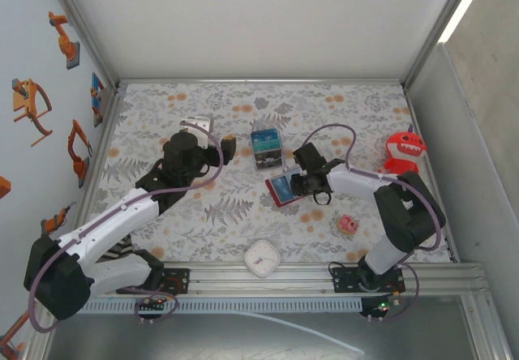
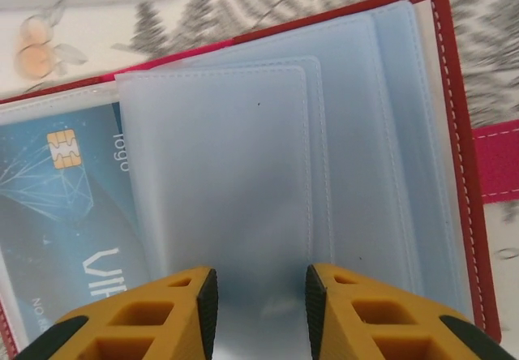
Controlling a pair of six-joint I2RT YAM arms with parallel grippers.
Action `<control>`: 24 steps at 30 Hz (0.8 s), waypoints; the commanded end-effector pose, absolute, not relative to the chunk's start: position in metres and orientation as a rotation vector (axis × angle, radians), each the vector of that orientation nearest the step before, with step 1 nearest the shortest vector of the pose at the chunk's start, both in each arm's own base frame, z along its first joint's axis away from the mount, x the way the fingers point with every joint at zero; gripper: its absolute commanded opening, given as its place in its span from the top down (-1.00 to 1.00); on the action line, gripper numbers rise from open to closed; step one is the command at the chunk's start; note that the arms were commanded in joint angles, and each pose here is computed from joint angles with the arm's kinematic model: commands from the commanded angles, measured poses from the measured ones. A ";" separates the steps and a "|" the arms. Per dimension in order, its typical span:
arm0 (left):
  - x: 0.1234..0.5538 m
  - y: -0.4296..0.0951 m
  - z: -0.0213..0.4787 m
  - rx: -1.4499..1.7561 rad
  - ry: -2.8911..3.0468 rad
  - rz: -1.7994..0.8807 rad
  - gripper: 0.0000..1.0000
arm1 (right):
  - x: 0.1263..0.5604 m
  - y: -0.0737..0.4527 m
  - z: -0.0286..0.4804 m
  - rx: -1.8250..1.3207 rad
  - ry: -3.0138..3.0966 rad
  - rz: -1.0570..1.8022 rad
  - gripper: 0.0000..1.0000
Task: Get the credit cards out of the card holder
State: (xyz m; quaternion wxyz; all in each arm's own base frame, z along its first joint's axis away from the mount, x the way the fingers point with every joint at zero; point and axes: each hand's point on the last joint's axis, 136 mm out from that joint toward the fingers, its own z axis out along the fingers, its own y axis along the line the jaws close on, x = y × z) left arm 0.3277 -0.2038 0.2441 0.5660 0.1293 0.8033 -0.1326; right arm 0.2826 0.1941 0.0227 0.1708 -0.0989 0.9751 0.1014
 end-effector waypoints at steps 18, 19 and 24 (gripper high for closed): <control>0.314 -0.255 0.191 0.517 1.891 -0.231 -0.94 | 0.276 0.182 0.083 -0.126 2.679 0.278 0.01; 0.312 -0.258 0.183 0.521 1.912 -0.238 -0.94 | 0.275 0.184 0.085 -0.127 2.679 0.298 0.02; 0.300 -0.267 0.139 0.476 2.017 -0.283 -0.94 | 0.268 0.202 0.093 -0.145 2.674 0.466 0.15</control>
